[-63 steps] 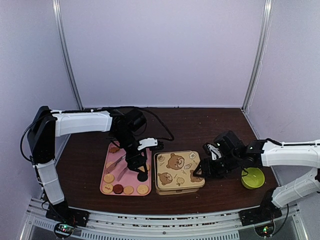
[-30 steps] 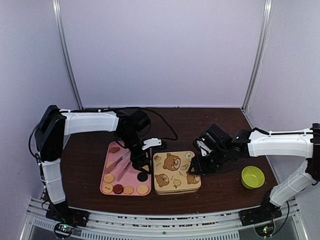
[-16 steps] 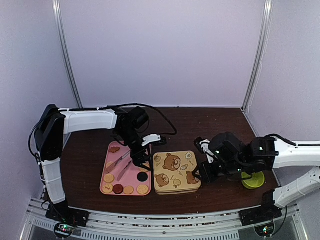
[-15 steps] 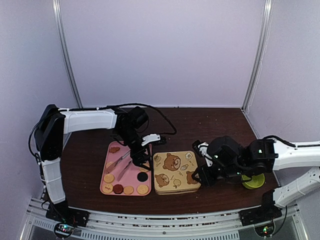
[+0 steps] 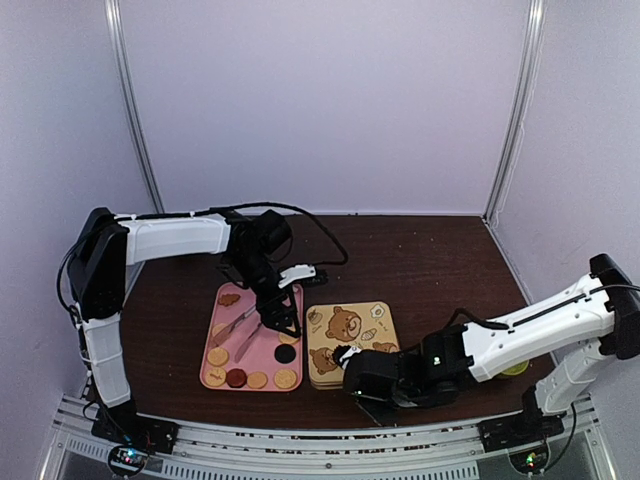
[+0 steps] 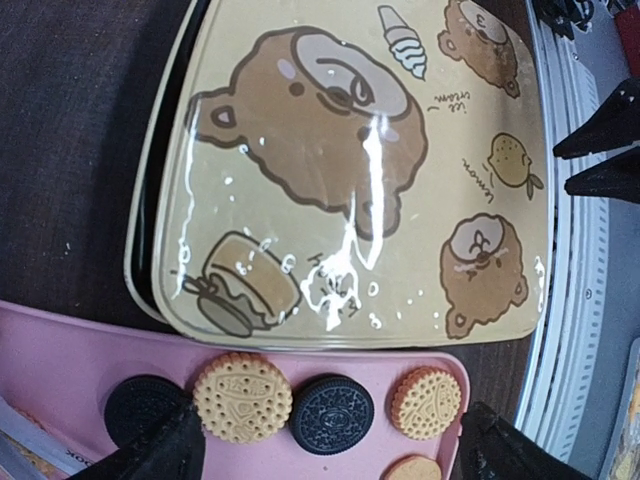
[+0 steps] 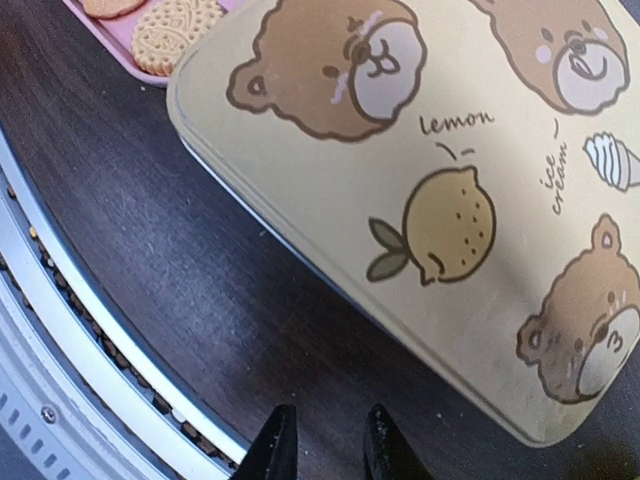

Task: Pack the cookies
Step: Adjust the box lid for the packing box, then press the box lid onto the packing box.

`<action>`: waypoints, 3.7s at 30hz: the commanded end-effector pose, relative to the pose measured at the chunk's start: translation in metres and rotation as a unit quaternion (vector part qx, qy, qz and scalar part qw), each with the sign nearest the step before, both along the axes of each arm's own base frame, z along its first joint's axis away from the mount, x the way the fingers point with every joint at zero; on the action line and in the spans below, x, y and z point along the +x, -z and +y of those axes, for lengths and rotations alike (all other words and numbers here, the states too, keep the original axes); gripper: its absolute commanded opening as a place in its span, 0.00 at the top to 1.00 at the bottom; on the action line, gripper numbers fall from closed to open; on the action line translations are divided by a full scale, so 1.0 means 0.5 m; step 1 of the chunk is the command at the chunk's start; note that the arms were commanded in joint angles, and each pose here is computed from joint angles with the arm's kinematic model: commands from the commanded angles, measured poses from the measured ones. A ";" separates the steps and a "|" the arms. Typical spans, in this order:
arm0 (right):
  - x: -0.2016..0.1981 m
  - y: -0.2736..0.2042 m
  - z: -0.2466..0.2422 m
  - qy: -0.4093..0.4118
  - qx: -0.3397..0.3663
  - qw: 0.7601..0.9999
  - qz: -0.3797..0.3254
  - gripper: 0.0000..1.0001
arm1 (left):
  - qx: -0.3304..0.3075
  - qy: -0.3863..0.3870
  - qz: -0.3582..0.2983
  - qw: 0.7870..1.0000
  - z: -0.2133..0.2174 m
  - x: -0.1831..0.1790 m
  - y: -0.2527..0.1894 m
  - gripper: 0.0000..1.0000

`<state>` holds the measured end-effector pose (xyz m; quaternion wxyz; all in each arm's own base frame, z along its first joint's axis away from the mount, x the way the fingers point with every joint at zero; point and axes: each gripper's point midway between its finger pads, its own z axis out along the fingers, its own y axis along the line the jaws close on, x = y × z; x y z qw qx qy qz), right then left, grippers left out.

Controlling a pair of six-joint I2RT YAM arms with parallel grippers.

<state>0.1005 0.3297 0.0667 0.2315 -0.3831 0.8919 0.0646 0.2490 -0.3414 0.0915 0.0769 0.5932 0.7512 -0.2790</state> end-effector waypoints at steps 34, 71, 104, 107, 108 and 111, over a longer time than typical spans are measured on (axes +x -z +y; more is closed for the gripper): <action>0.201 -0.150 -0.027 0.124 0.145 0.981 -0.023 0.49 | -0.014 -0.013 0.023 1.000 0.015 0.003 -0.018 0.05; 0.423 0.023 -0.096 0.280 0.179 0.937 0.108 0.62 | -0.003 -0.029 0.005 1.000 -0.079 0.165 0.066 0.22; 0.456 -0.166 -0.127 0.278 0.260 0.925 -0.007 0.26 | -0.047 -0.076 0.020 0.996 -0.048 0.226 -0.055 0.28; 0.457 -0.190 -0.153 0.290 0.255 0.922 -0.037 0.07 | -0.047 -0.101 -0.008 0.994 -0.019 0.245 -0.114 0.03; 0.458 -0.201 -0.166 0.297 0.252 0.920 -0.052 0.01 | -0.044 -0.112 -0.017 0.993 -0.002 0.249 -0.136 0.02; 0.463 -0.250 -0.239 0.335 0.231 0.904 -0.130 0.00 | -0.020 -0.156 -0.049 0.986 0.074 0.266 -0.189 0.02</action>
